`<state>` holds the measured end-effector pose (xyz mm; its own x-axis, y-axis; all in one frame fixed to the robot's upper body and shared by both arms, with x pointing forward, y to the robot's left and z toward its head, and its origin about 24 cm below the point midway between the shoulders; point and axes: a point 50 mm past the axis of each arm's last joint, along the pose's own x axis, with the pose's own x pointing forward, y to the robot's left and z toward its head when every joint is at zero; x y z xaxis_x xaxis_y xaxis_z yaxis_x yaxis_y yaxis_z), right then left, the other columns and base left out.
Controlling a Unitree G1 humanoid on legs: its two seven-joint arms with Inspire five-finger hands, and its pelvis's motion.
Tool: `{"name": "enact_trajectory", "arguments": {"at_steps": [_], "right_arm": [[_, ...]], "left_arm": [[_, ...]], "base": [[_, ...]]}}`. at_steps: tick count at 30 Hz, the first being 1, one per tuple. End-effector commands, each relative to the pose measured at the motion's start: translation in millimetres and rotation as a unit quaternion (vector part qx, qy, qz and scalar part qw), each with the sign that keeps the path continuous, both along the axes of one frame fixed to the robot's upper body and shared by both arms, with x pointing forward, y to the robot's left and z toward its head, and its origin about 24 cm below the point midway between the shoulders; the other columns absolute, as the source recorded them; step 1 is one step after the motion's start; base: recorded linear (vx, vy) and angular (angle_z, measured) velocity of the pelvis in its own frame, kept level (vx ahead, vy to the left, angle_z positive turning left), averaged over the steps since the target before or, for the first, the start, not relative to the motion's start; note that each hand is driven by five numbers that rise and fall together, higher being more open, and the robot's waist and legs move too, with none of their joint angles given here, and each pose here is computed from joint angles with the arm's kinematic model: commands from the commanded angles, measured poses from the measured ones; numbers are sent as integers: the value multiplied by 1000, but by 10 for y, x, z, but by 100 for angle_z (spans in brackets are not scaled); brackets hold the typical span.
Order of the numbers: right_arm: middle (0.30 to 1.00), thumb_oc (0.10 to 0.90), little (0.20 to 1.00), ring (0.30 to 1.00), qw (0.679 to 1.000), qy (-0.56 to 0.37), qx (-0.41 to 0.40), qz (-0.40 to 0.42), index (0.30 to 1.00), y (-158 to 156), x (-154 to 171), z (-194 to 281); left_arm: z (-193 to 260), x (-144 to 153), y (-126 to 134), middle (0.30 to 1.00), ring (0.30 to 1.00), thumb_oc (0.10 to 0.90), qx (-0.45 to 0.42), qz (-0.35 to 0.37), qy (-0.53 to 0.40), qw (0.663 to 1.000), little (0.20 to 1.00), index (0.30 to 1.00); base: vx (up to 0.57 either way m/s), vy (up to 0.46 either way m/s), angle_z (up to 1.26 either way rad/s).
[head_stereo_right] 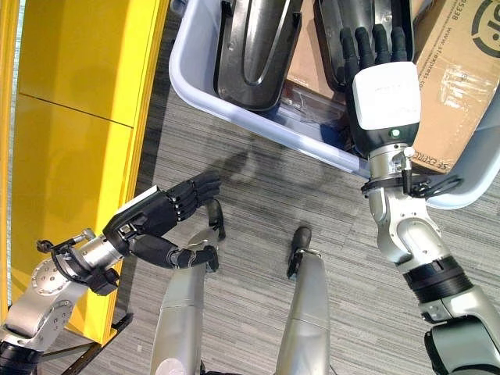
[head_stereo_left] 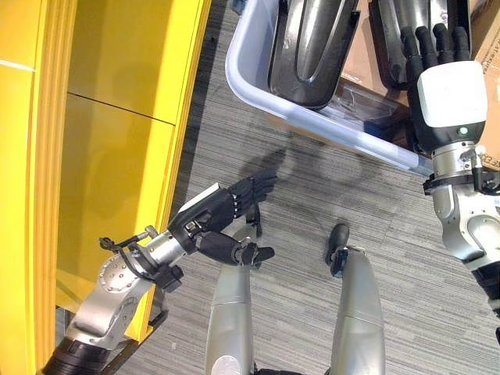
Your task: Move parts from the plastic box to the shelf.
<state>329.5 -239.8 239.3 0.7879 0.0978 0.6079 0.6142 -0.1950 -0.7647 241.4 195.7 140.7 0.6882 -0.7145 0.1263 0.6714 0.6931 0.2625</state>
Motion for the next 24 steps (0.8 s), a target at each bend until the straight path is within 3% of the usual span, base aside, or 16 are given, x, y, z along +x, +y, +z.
{"name": "enact_trajectory", "arguments": {"at_steps": [1,8,13,19,24], "right_arm": [[1000,900,1000,1000,992,-112,-51,0,1000,28,-97,575],[1000,900,1000,1000,996,-79,-34,-18,1000,-65,-18,579],[1000,900,1000,1000,996,-19,-64,-57,1000,-143,103,543],[1000,900,1000,1000,995,-4,64,-82,1000,-388,210,457],[1000,900,1000,1000,990,-2,89,-105,1000,-504,271,381]], "left_arm": [[225,-99,-84,1000,1000,900,-35,-54,-61,996,1000,1000],[240,-87,-58,1000,1000,900,-30,-60,-58,996,1000,1000],[257,-65,-41,1000,1000,900,-6,-71,-63,995,1000,1000],[260,-51,-61,1000,1000,900,-2,-82,-52,995,1000,1000],[266,-3,-79,1000,1000,900,4,-75,-56,996,1000,1000]], "base": [[15,-37,8],[13,-27,4],[20,-58,2],[19,-64,5],[8,-43,1]]}}
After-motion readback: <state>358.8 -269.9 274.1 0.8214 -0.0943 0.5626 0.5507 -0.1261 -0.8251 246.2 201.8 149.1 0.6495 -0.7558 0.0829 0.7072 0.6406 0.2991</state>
